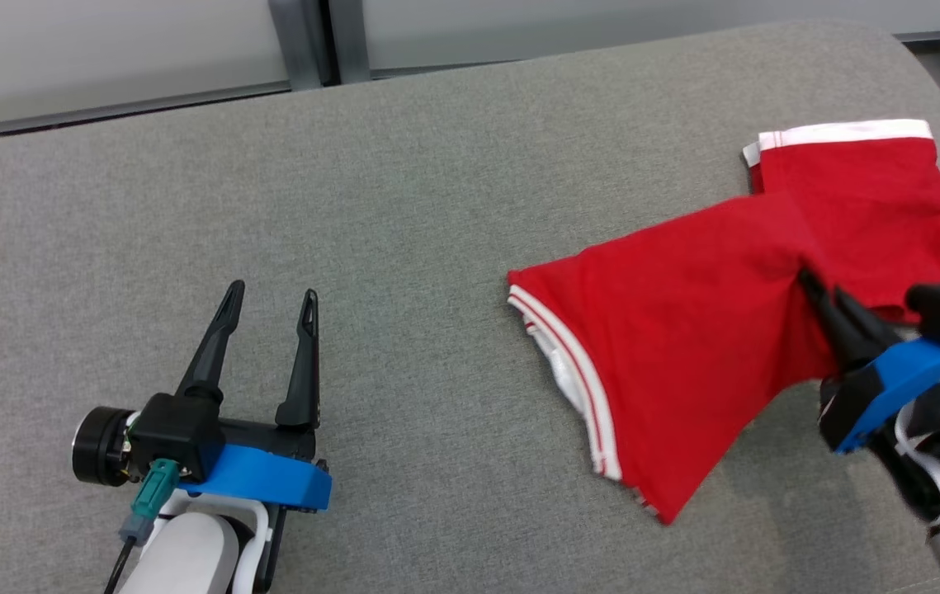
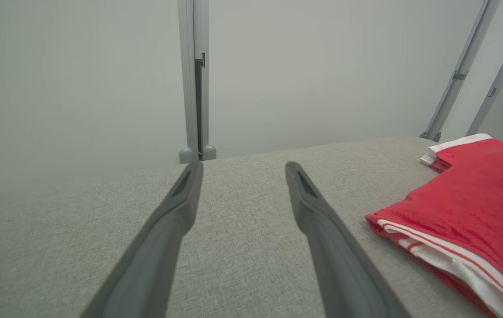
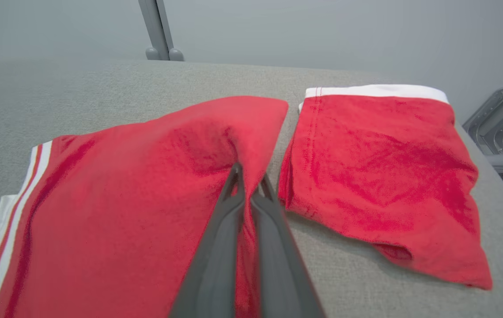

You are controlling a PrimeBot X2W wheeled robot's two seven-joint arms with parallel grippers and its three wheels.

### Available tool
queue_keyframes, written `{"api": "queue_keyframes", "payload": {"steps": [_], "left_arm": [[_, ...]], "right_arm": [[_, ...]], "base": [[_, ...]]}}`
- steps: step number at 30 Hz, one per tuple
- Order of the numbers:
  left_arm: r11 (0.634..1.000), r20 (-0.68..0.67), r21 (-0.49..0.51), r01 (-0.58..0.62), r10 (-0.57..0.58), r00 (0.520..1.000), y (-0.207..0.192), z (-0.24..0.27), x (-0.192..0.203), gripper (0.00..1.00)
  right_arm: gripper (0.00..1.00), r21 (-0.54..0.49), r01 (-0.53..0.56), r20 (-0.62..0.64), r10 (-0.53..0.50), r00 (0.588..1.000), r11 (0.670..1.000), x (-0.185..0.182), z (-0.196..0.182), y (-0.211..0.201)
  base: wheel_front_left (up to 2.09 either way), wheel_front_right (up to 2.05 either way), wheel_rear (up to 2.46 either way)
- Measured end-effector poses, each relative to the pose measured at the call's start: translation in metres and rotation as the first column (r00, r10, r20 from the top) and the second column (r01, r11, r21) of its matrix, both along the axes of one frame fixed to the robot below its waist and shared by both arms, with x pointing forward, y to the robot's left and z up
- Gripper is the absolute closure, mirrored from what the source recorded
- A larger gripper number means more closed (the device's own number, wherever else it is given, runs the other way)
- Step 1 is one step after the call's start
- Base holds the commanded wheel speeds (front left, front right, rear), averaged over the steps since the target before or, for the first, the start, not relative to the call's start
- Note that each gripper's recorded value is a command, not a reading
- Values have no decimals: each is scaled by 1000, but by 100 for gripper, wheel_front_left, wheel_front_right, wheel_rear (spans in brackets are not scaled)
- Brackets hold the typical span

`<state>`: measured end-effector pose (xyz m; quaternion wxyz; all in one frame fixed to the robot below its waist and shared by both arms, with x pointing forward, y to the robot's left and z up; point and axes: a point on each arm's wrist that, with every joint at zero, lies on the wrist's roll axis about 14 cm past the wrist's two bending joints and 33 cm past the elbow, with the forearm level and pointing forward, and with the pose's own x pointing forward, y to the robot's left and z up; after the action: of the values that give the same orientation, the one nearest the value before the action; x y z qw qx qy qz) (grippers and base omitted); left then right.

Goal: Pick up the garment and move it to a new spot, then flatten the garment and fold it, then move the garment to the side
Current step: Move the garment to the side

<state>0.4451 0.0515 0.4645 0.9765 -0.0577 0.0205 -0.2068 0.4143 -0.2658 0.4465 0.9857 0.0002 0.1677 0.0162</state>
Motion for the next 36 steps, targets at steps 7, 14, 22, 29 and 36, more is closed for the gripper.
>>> {"api": "queue_keyframes", "payload": {"steps": [7,14,22,29,36], "left_arm": [[1000,-22,16,0,0,1000,5,-17,12,0],[1000,-16,11,17,-17,1000,0,-24,20,0],[997,-1,23,67,-67,998,-10,-30,30,0],[997,-2,20,75,-75,997,-11,-34,33,0],[998,7,29,63,-63,998,-5,-30,31,0]], "right_arm": [[100,-103,107,50,-102,994,989,42,21,-67],[100,-164,256,87,-244,966,953,40,32,-128],[100,-238,314,69,-306,949,919,36,25,-156],[85,-315,282,57,-279,959,906,43,15,-160],[0,-380,339,95,-328,940,861,30,17,-175]], "base": [[0,0,0],[0,0,0],[0,0,0],[0,0,0],[0,0,0]]}}
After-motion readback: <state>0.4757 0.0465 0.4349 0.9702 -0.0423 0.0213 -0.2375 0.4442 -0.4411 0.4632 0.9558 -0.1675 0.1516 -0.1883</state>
